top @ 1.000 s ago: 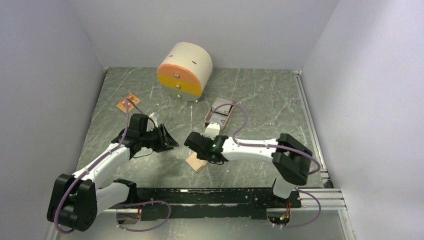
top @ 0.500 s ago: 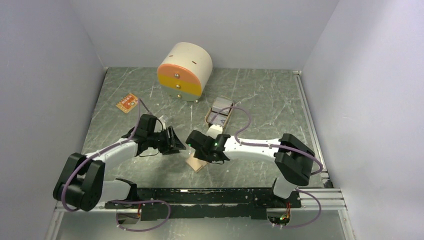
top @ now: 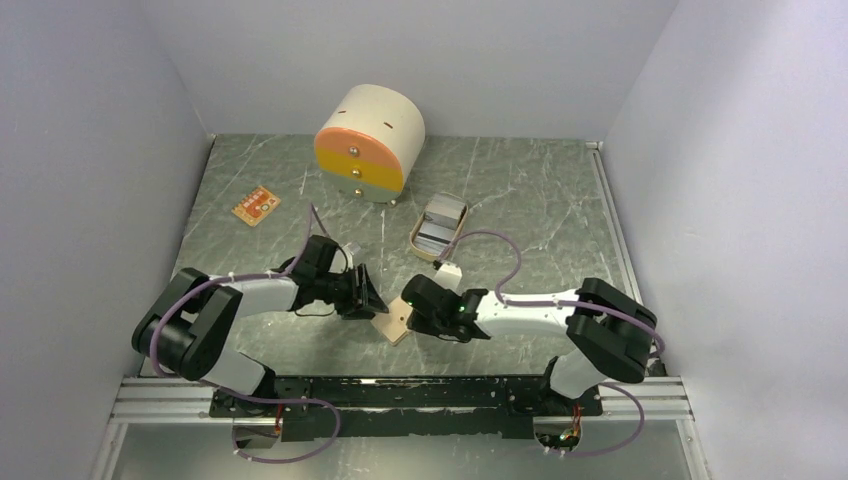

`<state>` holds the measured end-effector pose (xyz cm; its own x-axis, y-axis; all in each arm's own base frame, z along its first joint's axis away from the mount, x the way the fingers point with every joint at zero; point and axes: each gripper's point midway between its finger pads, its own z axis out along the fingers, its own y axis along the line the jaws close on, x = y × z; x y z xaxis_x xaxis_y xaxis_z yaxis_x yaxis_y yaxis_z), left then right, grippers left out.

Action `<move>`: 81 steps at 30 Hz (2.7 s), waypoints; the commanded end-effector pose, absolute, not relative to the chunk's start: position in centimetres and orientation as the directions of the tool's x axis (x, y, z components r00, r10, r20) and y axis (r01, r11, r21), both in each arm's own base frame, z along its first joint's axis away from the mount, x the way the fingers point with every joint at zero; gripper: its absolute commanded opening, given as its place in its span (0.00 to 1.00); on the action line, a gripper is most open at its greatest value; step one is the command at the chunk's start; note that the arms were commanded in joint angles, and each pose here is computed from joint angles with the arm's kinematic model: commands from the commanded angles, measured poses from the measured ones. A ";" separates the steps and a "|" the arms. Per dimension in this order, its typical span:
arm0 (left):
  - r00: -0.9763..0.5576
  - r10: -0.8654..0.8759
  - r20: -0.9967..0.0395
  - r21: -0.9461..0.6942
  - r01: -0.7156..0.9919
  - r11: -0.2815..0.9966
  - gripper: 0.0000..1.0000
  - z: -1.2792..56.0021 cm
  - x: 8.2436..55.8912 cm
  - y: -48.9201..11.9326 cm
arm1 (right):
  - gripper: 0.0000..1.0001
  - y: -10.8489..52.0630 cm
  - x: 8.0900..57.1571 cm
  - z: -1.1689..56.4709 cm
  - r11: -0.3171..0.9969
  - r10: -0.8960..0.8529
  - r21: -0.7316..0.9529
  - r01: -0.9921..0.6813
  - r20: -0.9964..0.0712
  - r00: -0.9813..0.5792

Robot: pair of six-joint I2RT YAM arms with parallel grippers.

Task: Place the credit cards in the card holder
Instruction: Open the card holder at the center of the board.

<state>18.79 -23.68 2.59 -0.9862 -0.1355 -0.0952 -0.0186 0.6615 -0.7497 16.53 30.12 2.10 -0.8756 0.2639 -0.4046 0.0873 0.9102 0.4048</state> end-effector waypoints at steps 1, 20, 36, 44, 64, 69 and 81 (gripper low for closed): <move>-0.991 -0.090 -0.095 -0.837 0.031 0.546 0.53 4.3 18.0 -25.7 | 0.24 30.7 17.4 3.0 0.872 0.235 0.489 -0.028 -0.468 -0.852; -0.977 -0.060 -0.207 -0.892 0.163 0.421 0.09 8.5 17.7 -28.7 | 0.33 28.8 19.4 6.3 0.829 0.254 0.549 -0.104 -0.537 -0.805; -0.922 -0.055 -0.382 -0.757 0.278 0.591 0.09 8.6 18.6 -28.7 | 0.38 29.2 20.0 7.2 0.837 0.348 0.545 0.044 -0.469 -0.812; -0.920 -0.047 -0.389 -0.749 0.286 0.598 0.09 8.4 18.3 -28.9 | 0.33 29.3 19.9 4.6 0.867 0.321 0.495 0.062 -0.457 -0.830; -0.911 -0.088 -0.404 -0.663 0.225 0.714 0.09 7.4 19.1 -27.1 | 0.00 25.3 20.8 3.4 0.944 0.256 0.320 0.080 -0.558 -0.789; -0.926 -0.087 -0.368 -0.639 0.184 0.747 0.09 5.9 18.9 -26.5 | 0.00 25.3 20.8 3.6 0.938 0.248 0.342 0.047 -0.574 -0.780; -0.920 -0.155 -0.361 -0.552 0.077 0.831 0.50 6.3 20.1 -24.6 | 0.00 30.5 19.7 10.1 0.786 0.209 0.576 -0.223 -0.588 -0.781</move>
<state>18.83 -25.24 4.63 -0.9391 -0.1093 -0.3257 0.1107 0.8013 -0.5879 20.01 28.45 6.71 -0.7990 0.2115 -0.5630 -0.1024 0.8746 0.4739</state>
